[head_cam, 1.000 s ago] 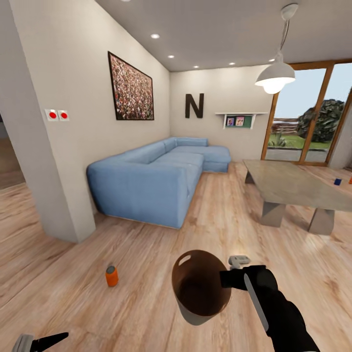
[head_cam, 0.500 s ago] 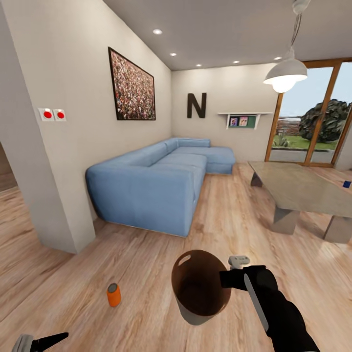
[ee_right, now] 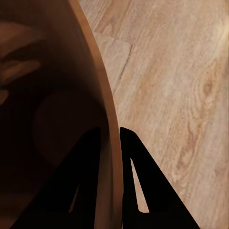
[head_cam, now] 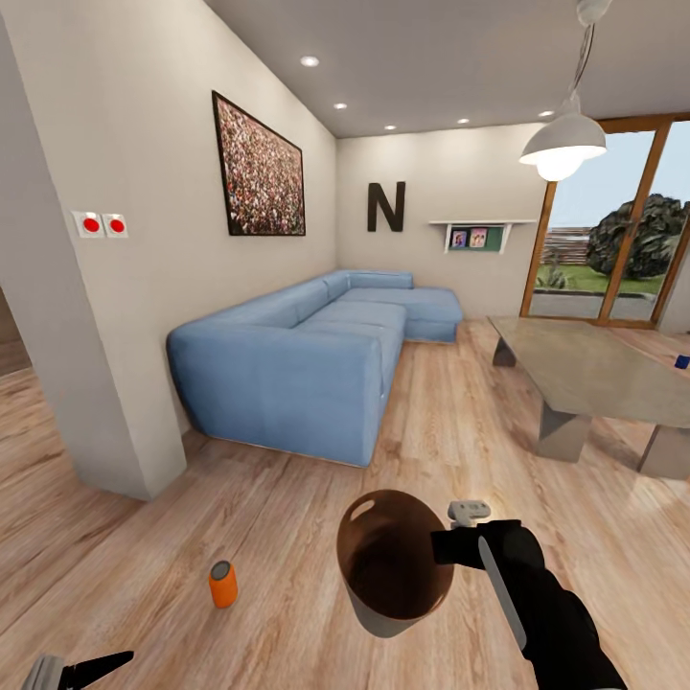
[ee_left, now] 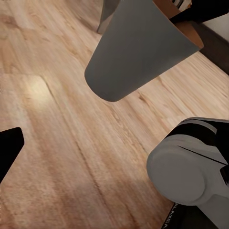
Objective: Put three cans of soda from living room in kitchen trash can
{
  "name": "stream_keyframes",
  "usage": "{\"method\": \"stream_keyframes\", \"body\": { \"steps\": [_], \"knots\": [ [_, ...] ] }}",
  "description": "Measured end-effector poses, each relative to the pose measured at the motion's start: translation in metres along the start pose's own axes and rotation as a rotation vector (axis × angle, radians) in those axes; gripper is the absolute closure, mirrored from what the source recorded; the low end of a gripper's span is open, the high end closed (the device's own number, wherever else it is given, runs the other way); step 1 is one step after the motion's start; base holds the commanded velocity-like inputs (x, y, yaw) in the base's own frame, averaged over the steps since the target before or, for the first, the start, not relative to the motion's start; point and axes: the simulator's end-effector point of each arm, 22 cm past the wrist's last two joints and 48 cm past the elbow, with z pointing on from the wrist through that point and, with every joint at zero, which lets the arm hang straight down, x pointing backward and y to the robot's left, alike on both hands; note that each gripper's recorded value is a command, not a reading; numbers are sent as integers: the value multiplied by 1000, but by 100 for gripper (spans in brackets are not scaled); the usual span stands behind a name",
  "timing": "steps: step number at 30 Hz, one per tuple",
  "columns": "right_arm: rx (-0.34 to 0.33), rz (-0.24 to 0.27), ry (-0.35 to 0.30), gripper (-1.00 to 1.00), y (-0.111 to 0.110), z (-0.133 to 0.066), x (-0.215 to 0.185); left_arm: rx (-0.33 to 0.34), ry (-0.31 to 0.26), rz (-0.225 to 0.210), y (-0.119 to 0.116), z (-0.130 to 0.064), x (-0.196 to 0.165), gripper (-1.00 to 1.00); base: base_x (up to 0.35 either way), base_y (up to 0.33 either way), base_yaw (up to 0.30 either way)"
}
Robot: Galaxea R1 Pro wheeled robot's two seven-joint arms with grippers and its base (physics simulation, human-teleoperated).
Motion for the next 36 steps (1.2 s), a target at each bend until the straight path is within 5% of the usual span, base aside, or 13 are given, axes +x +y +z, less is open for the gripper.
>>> {"method": "stream_keyframes", "body": {
  "steps": [22,23,26,27,31,34,36],
  "knots": [
    [-1,2,0,100,0,0,0,-12,2,-1,3,1,1,-100,0,0,0],
    [-1,6,-1,100,-2,-1,0,-168,-4,4,35,3,-1,-100,0,0,0],
    [18,-1,1,100,-10,-1,0,-395,-24,18,79,-2,-9,-100,0,0,0],
    [23,-2,0,100,-12,-2,0,-515,-43,23,99,-2,-14,-100,0,0,0],
    [22,3,-1,100,-16,-3,-1,-746,-66,4,126,10,-10,-100,0,0,0],
    [36,0,-2,100,-24,-4,-1,-916,-26,4,135,36,5,-100,0,0,0],
    [54,-8,-2,100,-31,-5,-1,-958,-1,21,134,55,9,-100,0,0,0]
  ]
}}
